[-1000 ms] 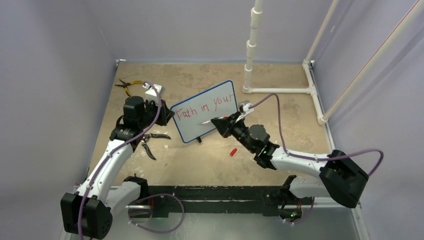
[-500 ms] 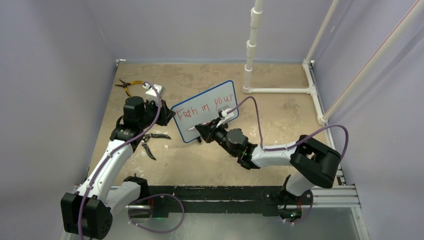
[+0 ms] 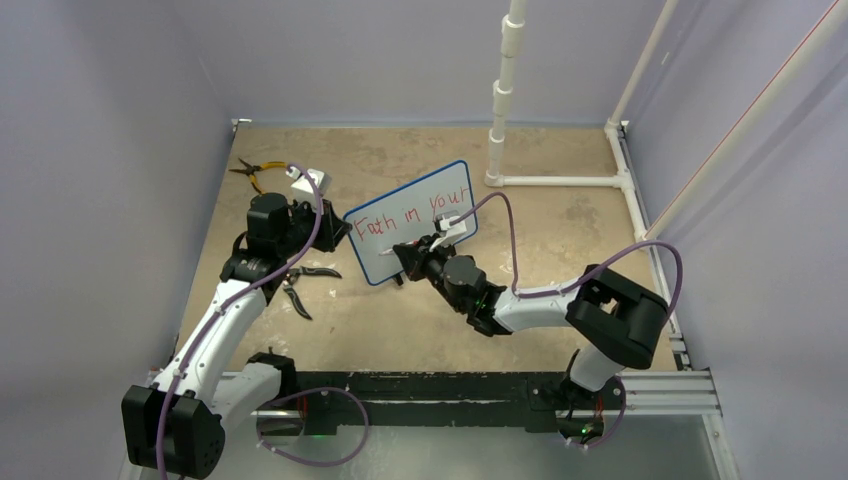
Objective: Write a sentence on the whiteboard
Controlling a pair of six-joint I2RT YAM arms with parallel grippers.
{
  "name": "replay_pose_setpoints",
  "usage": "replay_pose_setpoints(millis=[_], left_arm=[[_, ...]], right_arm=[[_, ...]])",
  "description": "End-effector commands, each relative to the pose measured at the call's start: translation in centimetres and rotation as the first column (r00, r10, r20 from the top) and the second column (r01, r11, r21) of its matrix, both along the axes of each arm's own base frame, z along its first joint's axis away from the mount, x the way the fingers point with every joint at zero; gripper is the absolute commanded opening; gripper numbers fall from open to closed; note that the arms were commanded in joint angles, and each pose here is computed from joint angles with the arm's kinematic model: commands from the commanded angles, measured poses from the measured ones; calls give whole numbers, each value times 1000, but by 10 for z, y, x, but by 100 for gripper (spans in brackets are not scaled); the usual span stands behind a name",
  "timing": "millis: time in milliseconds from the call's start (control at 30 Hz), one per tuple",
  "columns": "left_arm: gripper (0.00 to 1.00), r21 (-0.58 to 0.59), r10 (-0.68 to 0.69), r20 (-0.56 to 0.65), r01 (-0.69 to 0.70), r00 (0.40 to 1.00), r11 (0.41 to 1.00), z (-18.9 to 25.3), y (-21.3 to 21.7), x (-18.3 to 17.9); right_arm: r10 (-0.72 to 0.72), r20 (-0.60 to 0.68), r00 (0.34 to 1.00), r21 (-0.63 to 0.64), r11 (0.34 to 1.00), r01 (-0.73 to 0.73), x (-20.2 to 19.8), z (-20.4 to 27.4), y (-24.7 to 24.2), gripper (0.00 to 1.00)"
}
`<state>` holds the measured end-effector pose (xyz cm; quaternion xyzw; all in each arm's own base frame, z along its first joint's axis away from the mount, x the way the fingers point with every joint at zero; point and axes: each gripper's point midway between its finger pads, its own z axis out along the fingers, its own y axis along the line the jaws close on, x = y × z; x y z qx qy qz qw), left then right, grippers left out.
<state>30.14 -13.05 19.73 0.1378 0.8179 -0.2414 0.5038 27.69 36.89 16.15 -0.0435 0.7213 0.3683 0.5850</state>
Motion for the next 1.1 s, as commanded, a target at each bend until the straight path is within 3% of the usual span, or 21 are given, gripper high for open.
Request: replay_pose_setpoints(millis=[0,467,1067], left_arm=[[0,-19,-29,-11,29,1000,999,-2,-5,-6],[0,-17,-26,-9,25,1000,1000,-2,-4,-6],[0,-18,-27,-10,27,1000,999,-2,-5,-6]], right_arm=[[-60,22,998,54,997,59,10,21,1,0],[23,33,999,39,999,-24,-12,15,4,0],[-11,-8,1000,-23,1000,11,-4,-5,11,0]])
